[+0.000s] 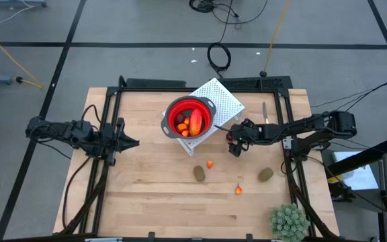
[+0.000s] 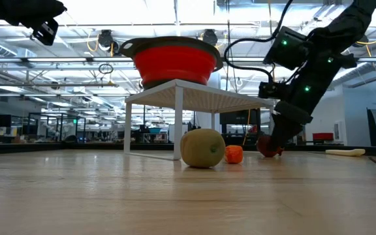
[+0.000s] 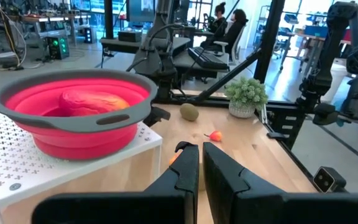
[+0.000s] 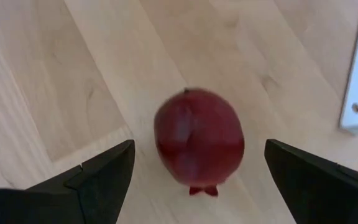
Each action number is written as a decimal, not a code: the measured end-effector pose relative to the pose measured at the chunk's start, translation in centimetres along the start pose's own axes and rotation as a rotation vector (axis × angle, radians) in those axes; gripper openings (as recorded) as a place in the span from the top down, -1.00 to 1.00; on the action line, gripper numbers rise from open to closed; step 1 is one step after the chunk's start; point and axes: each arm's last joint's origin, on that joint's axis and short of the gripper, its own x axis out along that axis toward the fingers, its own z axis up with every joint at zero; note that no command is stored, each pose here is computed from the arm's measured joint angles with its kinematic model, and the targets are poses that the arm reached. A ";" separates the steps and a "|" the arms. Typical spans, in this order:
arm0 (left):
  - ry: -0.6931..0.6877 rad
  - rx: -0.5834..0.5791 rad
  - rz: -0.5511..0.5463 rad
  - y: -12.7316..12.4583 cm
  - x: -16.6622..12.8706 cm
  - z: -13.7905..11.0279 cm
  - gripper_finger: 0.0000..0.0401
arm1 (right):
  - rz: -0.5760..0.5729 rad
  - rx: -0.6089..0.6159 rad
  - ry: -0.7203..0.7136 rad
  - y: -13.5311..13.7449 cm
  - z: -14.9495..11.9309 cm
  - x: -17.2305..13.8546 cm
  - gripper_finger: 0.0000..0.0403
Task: Pick & Place Fruit
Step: Put the pomegranate into the red strainer bowl on the shelf
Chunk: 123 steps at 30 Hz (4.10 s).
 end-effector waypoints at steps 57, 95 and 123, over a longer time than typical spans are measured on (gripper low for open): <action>-0.004 -0.029 -0.001 0.0 0.0 0.0 0.89 | 0.307 0.267 -0.237 0.0 0.4 -2.8 0.05; 0.029 -0.023 -0.027 -0.1 0.0 -0.3 0.89 | 1.341 1.137 -0.334 0.5 4.7 -12.5 0.02; 0.082 0.042 -0.019 0.0 0.0 -0.8 0.89 | 0.868 0.303 -0.920 0.3 4.8 -12.4 0.02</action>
